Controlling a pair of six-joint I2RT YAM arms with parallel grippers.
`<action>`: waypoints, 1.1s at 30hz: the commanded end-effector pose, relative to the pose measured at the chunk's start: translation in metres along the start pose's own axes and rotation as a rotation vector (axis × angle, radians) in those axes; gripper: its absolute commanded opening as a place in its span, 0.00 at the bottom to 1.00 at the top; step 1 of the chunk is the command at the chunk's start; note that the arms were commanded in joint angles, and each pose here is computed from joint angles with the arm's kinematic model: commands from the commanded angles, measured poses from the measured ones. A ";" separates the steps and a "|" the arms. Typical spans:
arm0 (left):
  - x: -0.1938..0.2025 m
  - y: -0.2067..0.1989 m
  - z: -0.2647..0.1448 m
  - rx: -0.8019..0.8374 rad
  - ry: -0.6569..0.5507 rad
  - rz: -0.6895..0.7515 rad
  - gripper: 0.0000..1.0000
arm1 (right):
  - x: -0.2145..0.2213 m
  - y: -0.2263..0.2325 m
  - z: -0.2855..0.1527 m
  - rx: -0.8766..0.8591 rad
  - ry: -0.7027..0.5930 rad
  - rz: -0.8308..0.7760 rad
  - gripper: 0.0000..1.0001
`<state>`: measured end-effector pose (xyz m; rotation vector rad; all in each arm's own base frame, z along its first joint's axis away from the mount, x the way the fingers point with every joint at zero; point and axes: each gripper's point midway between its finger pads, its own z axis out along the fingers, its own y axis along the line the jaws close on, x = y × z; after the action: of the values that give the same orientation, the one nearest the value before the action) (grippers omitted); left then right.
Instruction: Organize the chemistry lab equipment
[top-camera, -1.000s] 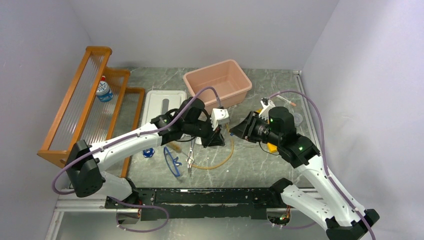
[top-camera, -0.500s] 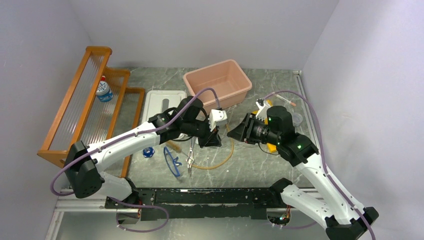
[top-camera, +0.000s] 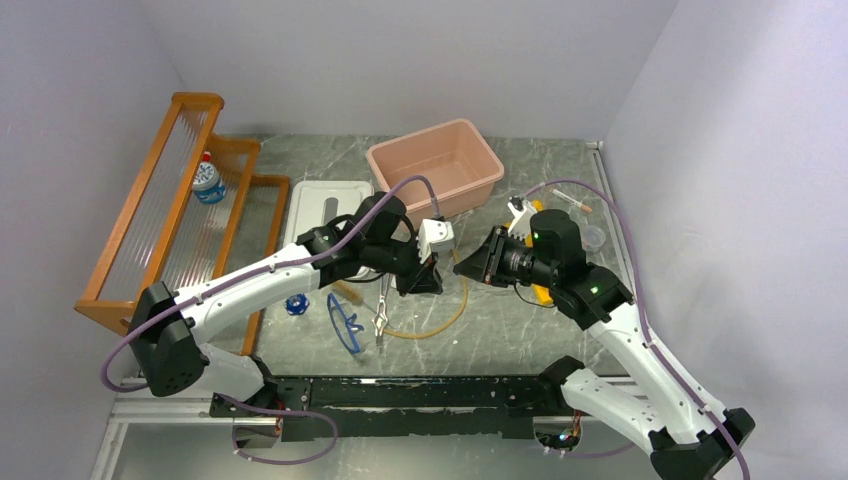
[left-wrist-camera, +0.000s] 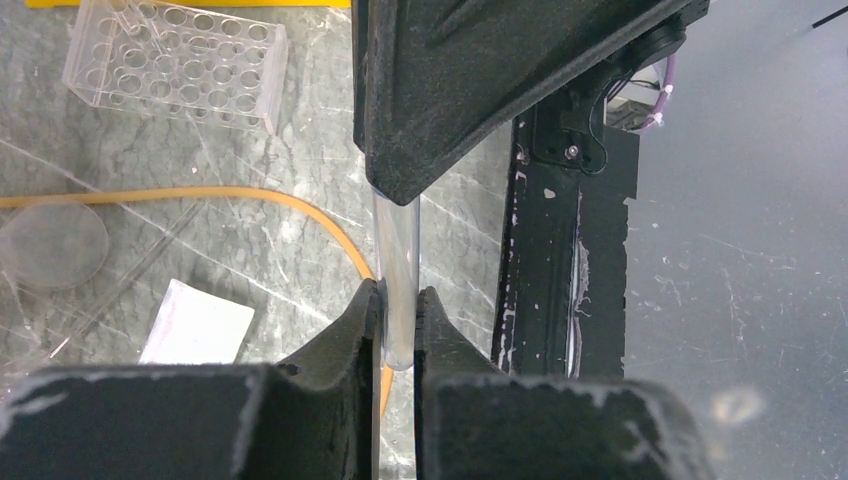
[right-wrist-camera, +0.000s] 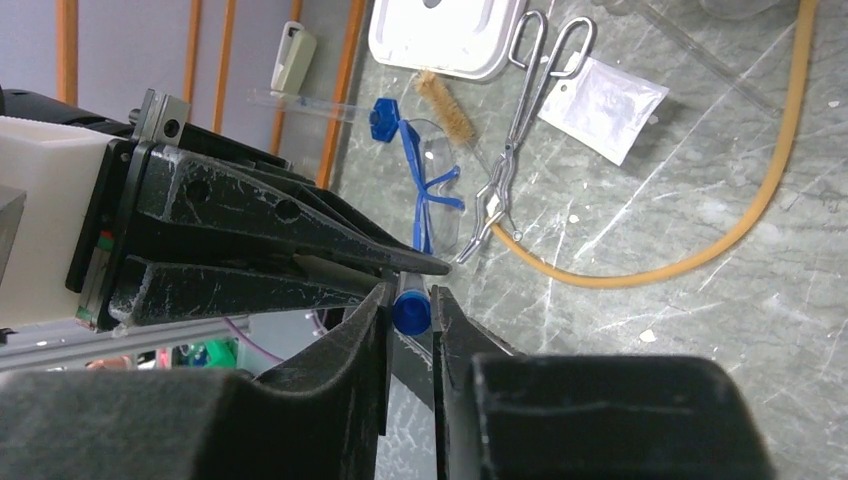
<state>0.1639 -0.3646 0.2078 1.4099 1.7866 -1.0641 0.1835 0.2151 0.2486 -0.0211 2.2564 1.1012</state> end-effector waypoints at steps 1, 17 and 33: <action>-0.014 0.002 -0.004 -0.011 -0.028 0.005 0.16 | 0.000 0.004 0.001 -0.024 0.001 -0.019 0.15; -0.019 0.071 -0.038 -0.468 -0.177 -0.280 0.69 | -0.074 -0.151 -0.028 0.863 -0.376 -0.188 0.07; -0.006 0.071 -0.043 -0.480 -0.187 -0.265 0.70 | -0.106 -0.213 -0.003 0.973 -0.416 -0.174 0.07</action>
<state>0.2280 -0.3245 0.2106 0.8046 1.9973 -0.7999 0.3117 0.0576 0.1468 0.3216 2.1712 -0.2074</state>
